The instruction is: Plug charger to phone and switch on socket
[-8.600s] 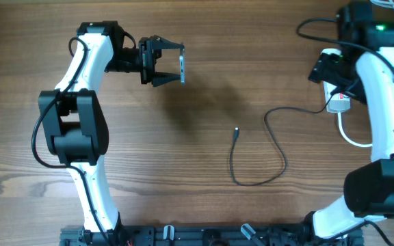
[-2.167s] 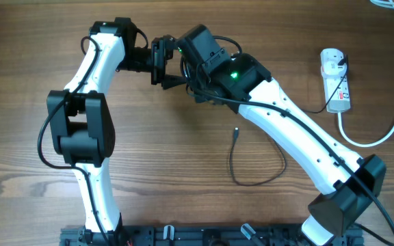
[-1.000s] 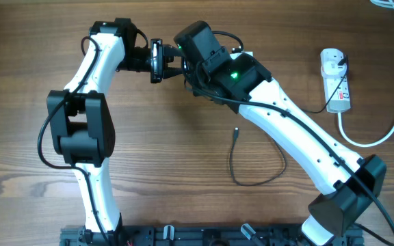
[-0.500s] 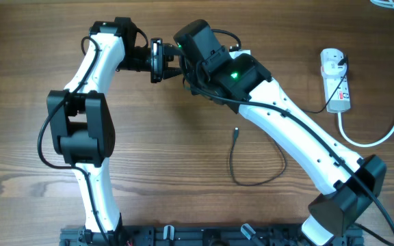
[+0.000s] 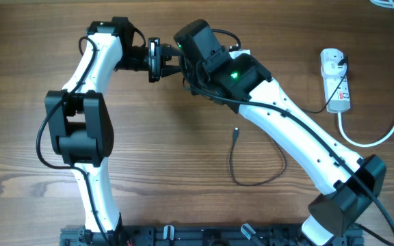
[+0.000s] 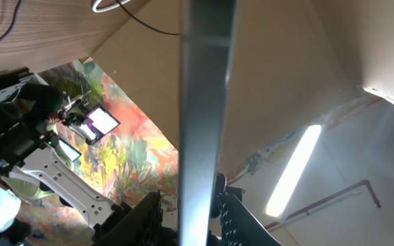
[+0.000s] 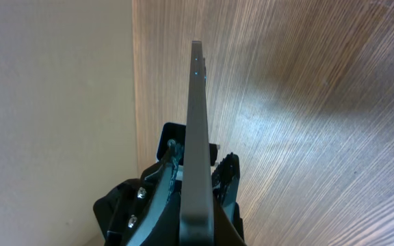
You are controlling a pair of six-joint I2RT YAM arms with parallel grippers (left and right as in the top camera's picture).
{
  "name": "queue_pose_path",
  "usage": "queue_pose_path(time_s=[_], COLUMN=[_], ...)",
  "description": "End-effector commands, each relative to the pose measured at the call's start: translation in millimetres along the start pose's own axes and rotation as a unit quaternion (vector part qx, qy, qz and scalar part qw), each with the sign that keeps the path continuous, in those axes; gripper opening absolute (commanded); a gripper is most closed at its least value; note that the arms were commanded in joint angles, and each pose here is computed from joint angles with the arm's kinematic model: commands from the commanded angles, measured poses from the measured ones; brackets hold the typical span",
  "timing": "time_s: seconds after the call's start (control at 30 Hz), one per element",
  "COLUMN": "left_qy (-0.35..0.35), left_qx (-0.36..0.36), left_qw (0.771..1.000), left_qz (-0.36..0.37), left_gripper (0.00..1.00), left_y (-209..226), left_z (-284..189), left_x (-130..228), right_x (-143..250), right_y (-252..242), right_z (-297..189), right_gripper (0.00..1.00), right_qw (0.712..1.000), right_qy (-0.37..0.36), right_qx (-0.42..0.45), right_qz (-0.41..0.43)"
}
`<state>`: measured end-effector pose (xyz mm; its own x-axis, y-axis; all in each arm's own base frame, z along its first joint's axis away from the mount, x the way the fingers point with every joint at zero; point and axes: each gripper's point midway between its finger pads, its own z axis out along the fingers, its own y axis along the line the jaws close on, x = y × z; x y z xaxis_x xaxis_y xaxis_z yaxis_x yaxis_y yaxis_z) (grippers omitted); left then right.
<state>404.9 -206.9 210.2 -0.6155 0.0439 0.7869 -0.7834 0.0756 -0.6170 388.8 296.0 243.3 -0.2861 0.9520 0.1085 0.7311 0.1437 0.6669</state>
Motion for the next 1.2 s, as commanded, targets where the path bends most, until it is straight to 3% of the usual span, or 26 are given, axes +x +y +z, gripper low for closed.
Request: queue_pose_path(time_s=[0.0,0.4,0.5,0.67,0.73,0.97,1.03,1.17], left_qy=[0.005,0.004,0.004,0.004,0.003,-0.060,-0.060,-0.090], left_qx=[0.008,0.007,0.007,0.007,0.007,-0.052,-0.058,-0.098], left_qw=[1.000,1.000,1.000,0.999,0.999,0.992,0.983,0.969], left_qz=[0.017,0.017,0.018,0.034,0.043,0.102,0.164,0.207], left_gripper=[0.30,0.07,0.04,0.04,0.04,0.04,0.04,0.04], left_y=[-8.5,-8.2,-8.2,-9.9,-10.8,3.8,3.7,13.2], left_z=[-2.1,-2.1,-2.1,-2.1,-2.1,-4.3,-4.5,-8.3], left_x=[14.5,14.2,14.2,12.5,11.6,-14.8,-16.6,-30.6], right_x=[6.6,10.3,10.7,5.5,-3.7,-60.8,-94.0,-138.6], right_y=[18.6,17.3,18.9,35.9,43.9,53.8,33.5,-17.4], right_z=[-23.5,-23.6,-23.7,-36.0,-47.1,-95.7,-97.3,-86.5], right_gripper=[0.04,0.05,0.34,0.71,1.00,1.00,1.00,1.00], right_qw=[0.999,0.999,0.997,0.982,0.975,0.914,0.894,0.901], right_qy=[0.018,0.029,0.028,0.024,0.018,0.044,0.050,0.051], right_qx=[-0.033,-0.030,-0.035,-0.069,-0.083,-0.100,-0.054,0.061], right_qz=[-0.005,-0.026,-0.064,-0.172,-0.206,-0.390,-0.443,-0.427])
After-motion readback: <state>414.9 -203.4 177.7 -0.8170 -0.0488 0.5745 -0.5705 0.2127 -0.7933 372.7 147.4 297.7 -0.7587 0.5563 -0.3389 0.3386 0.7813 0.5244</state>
